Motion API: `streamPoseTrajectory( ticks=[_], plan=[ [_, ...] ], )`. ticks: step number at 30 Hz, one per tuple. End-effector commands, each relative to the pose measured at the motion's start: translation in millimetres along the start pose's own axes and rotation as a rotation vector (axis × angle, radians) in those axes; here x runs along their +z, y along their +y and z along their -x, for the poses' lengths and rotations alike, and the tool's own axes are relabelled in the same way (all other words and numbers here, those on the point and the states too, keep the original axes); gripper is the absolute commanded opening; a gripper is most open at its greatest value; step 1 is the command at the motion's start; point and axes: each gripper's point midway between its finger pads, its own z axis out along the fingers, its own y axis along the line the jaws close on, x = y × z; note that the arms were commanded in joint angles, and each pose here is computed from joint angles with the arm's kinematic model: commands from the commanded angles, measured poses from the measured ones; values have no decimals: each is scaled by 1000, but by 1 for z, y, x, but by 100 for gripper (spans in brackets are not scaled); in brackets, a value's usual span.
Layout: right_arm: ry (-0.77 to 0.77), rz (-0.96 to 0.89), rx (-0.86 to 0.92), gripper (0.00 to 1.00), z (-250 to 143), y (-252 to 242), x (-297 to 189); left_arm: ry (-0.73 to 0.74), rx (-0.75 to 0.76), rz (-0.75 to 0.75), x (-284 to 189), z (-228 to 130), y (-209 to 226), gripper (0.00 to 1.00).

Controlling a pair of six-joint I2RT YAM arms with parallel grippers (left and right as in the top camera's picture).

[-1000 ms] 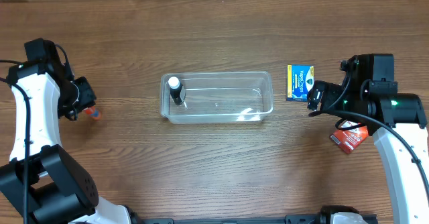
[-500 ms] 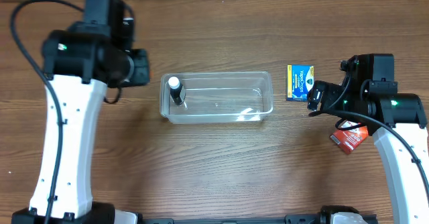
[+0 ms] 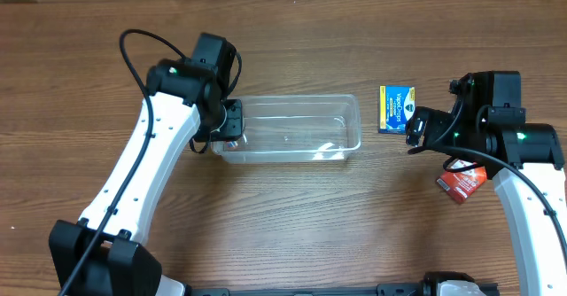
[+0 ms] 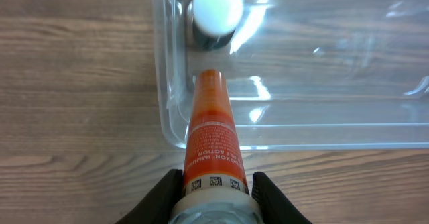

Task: Pack container
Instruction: 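Place the orange tube into the container beside the bottle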

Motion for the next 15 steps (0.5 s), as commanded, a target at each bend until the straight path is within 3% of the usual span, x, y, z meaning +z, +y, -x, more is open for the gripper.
streamPoseTrajectory(
  ticks=[1, 6, 15],
  plan=[
    [-25, 13, -1, 100, 7, 3, -7, 7, -13, 1, 21, -5, -1, 4],
    [-24, 13, -1, 100, 7, 3, -7, -31, -13, -3, 33, 5, -3, 4],
    [-25, 13, -1, 100, 7, 3, -7, 58, -11, 20, 61, -1, -3, 5]
  ],
)
